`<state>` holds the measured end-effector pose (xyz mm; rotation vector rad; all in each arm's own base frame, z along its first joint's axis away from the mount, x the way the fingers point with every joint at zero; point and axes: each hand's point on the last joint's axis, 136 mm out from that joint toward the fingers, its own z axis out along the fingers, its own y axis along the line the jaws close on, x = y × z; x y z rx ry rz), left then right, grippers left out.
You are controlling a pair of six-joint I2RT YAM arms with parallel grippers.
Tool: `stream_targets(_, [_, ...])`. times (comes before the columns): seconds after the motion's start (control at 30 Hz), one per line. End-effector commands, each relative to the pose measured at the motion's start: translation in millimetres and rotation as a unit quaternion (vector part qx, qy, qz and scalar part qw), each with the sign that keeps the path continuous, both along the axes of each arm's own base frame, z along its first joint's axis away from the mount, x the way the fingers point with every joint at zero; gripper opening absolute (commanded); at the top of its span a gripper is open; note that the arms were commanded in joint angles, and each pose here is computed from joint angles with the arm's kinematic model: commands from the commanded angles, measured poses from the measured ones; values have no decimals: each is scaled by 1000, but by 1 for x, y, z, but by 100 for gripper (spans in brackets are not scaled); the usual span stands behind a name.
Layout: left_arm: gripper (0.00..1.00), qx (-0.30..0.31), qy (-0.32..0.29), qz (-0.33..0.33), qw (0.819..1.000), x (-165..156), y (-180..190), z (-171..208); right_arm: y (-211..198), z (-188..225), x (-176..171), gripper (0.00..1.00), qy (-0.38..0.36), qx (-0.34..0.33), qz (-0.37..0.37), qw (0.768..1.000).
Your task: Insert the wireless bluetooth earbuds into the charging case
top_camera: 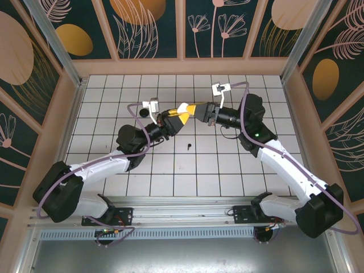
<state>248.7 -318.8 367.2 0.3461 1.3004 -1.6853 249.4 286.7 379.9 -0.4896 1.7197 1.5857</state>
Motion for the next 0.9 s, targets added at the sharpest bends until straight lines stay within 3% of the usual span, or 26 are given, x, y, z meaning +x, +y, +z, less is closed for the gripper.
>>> stream_targets(0.0, [53,22,-10,15,1000,-2,5,6,3,8,-2,5,-45,-26,6,999])
stream_targets(0.2, [98,108,27,144,983,18,36,-7,1,18,12,3,-81,-63,-12,995])
stream_targets(0.33, [98,158,10,248,956,18,78,3,0,18,22,3,-89,-96,1,991])
stream_targets(0.5, [98,208,-65,293,931,-1,105,15,2,5,28,3,-105,-137,17,985])
stream_targets(0.67, [89,254,-109,248,928,-8,88,7,9,9,21,3,-144,-140,56,978])
stream_targets(0.8, [74,275,-125,174,937,-9,55,-3,13,16,13,3,-187,-146,76,968])
stream_targets(0.87, [75,272,-125,159,941,-6,47,-6,14,17,8,2,-204,-148,85,964])
